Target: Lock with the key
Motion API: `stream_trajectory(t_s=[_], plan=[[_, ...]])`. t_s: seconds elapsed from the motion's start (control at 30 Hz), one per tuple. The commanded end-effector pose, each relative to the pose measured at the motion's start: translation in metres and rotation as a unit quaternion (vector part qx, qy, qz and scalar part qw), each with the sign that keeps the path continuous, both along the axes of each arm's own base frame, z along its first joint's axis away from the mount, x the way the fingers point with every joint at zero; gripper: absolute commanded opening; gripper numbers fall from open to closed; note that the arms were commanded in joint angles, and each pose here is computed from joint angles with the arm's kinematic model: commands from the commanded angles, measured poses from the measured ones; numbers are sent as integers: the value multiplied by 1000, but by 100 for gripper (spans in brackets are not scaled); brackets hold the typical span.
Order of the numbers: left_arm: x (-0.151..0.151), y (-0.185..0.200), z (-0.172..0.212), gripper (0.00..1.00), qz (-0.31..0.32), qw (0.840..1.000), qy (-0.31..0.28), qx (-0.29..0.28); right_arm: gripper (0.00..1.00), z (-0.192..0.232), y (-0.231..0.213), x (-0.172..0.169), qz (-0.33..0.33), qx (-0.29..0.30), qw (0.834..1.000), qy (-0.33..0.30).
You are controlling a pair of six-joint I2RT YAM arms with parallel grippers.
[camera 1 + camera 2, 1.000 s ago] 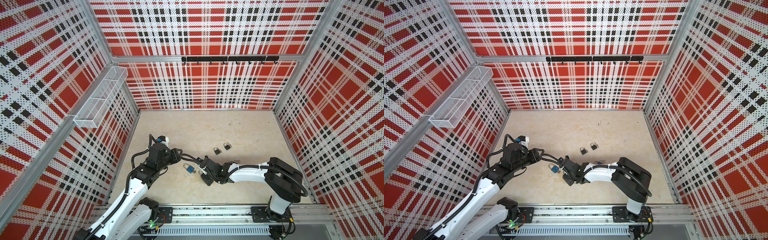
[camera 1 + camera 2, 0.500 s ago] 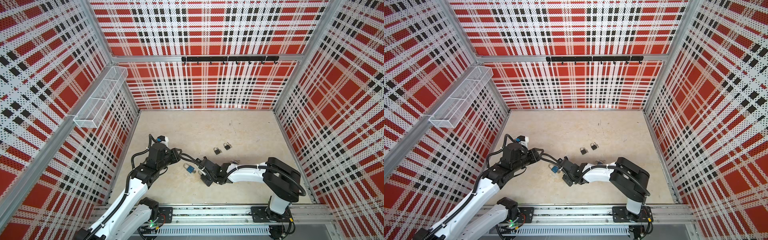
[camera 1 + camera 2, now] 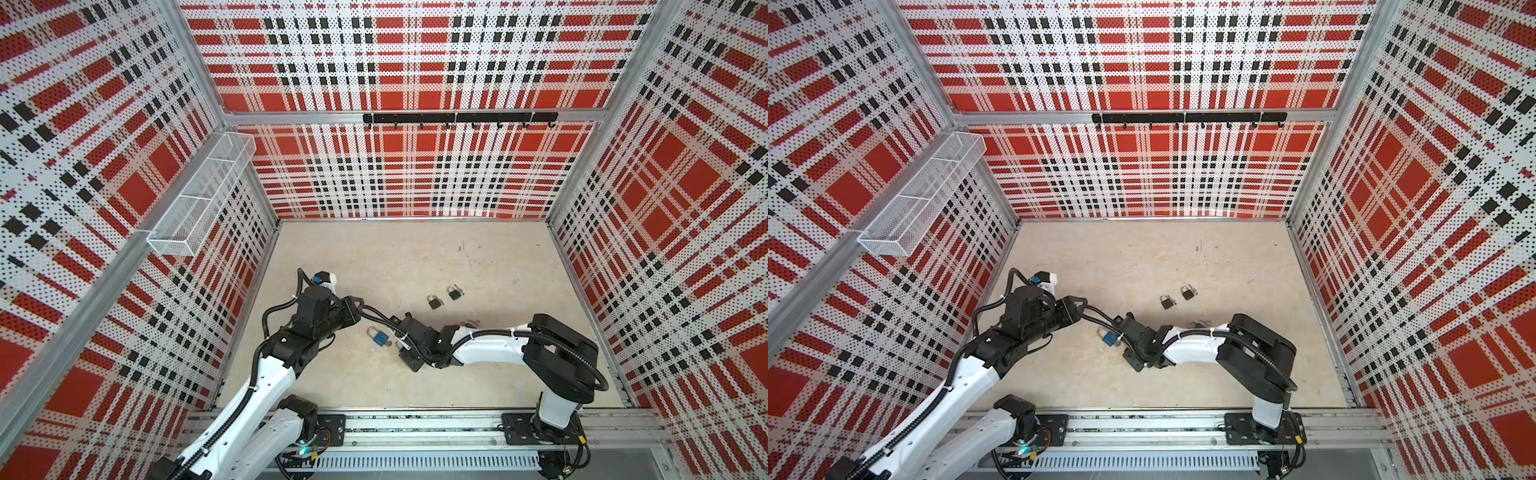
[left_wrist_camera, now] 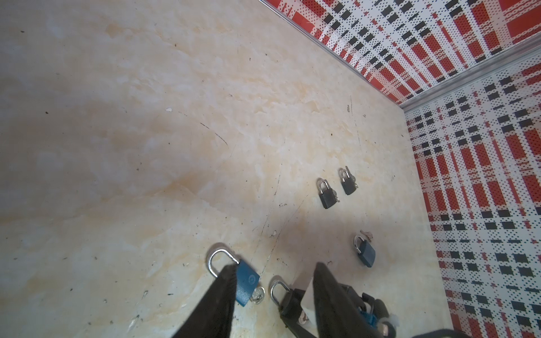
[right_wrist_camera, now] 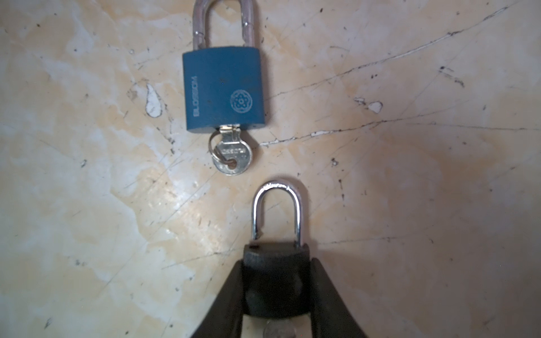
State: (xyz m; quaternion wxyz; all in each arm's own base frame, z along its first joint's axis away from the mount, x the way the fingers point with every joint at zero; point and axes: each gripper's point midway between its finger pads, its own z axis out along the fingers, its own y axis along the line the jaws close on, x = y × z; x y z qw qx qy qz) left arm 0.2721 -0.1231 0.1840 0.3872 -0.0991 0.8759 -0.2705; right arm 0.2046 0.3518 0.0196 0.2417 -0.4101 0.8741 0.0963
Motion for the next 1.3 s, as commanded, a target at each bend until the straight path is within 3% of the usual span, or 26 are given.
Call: stream_trajectory(t_s=[0.0,0.13,0.53,0.93,1.27], plan=[[-1,4,1,46,2,1000,-4,3,24,-10,1,-5,15,-16,1000,4],[-1,3,1,46,0,1000,-3,2,17,-3,2,-3,10,-5,1000,-2],[8,-18,18,44,-42,999,-22,-21,13,83,-12,18,-16,65,996,-59],[12,-87,56,43,-130,988,-71,-44,13,176,-65,43,-60,153,978,-129],[3,-139,88,45,-209,967,-102,-101,12,197,-73,42,-61,178,971,-144]])
